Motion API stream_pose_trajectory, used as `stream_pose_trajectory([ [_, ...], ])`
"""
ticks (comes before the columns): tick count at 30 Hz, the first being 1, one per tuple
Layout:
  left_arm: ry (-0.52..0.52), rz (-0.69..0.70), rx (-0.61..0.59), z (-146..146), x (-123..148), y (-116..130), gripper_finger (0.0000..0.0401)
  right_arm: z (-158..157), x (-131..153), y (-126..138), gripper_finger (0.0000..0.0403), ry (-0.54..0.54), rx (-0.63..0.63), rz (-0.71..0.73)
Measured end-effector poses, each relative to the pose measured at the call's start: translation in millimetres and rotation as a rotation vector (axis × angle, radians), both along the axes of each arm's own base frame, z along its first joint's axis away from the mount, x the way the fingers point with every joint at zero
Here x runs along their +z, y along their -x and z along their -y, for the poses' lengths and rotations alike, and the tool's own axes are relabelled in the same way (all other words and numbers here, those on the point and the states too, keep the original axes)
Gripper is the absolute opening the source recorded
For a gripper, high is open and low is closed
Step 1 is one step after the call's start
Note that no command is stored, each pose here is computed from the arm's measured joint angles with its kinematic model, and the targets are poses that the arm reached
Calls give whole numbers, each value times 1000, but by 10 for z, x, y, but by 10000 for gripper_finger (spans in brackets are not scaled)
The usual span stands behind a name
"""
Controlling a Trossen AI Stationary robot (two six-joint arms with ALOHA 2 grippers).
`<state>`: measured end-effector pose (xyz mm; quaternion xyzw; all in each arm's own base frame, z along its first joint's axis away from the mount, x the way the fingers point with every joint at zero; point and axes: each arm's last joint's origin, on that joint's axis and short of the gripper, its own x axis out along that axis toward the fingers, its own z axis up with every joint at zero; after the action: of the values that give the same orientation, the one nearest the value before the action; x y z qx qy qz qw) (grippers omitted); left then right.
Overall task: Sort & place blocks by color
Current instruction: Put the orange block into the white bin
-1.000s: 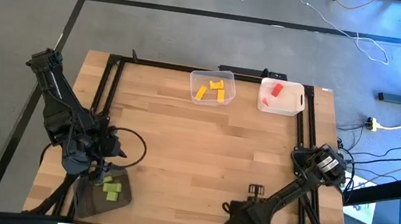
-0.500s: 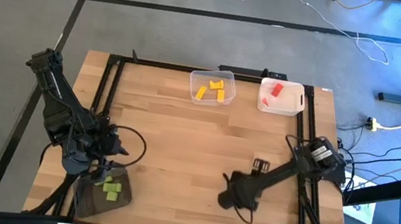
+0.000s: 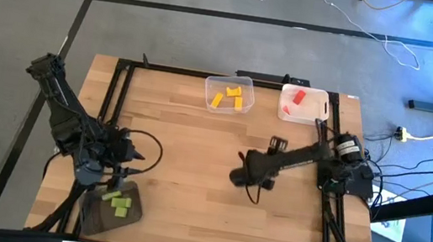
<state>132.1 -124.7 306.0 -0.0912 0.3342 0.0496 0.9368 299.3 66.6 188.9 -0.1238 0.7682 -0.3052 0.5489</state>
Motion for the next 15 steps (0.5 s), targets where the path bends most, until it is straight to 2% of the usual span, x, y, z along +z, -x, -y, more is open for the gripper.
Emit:
stream_pose_trajectory([
  [8, -6, -31, 31, -119, -5, -112, 183, 595, 436, 71, 121, 115, -41, 139],
  [15, -38, -34, 58, -205, -4, -178, 183, 1232, 761, 290, 121, 209, -174, 208],
])
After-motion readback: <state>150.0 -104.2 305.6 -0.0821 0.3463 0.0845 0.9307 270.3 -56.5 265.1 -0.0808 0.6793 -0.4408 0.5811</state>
